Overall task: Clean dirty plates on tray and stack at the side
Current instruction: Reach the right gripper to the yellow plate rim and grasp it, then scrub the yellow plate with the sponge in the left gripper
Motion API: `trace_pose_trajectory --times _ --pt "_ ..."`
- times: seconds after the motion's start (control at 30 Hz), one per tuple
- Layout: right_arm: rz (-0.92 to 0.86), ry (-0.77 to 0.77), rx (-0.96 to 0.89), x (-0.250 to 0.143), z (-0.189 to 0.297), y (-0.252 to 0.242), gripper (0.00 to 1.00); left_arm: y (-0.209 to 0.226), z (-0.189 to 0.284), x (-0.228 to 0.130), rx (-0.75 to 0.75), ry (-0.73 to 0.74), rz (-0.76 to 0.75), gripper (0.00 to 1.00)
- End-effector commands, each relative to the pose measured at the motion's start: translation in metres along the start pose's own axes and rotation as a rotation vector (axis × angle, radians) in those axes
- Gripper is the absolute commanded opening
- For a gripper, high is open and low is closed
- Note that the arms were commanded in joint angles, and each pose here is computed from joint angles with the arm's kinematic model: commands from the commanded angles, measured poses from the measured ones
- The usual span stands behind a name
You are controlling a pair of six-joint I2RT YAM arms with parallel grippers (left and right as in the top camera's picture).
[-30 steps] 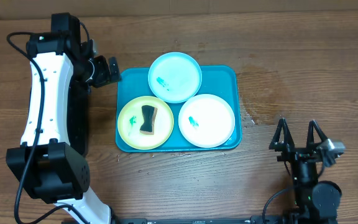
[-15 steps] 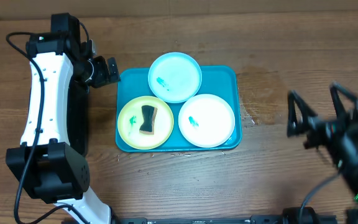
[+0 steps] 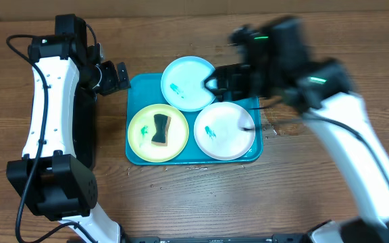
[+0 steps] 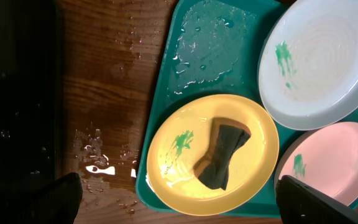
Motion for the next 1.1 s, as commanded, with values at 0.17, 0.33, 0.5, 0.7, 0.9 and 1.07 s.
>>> trace_pose_trajectory --times 0.17,0.33,0.5,0.7,0.9,1.07 --pt "-0.058 0.136 -0.237 -0.029 -0.154 -0.017 0.60 -0.001 0.005 0.003 0.002 -0.019 0.009 1.00" --pt "-0.033 0.184 -0.295 -0.046 -0.208 -0.034 0.57 -0.001 0.005 0.003 0.001 -0.019 0.009 0.97" --pt "-0.041 0.208 -0.340 -0.055 -0.228 -0.049 0.58 -0.001 0.005 0.003 0.001 -0.018 0.010 1.00" --pt "-0.017 0.245 -0.357 -0.065 -0.248 -0.061 0.56 -0.002 0.005 0.002 -0.006 -0.013 0.010 1.00" --pt "-0.021 0.274 -0.378 -0.074 -0.256 -0.068 0.46 -0.003 0.003 -0.004 -0.010 0.014 0.010 0.55" --pt "-0.023 0.283 -0.385 -0.076 -0.259 -0.071 0.31 -0.021 -0.017 -0.017 -0.111 0.079 -0.113 0.63"
Point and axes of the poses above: each gripper's point midway between its finger pads, its own z axis back along the fingers, its own y axis along the line the jaws close on, x = y × z, the point moved 4 cm from there along z, back along the fingers, and after that the axes turned 11 degrees about -z, right-handed, at the moved point
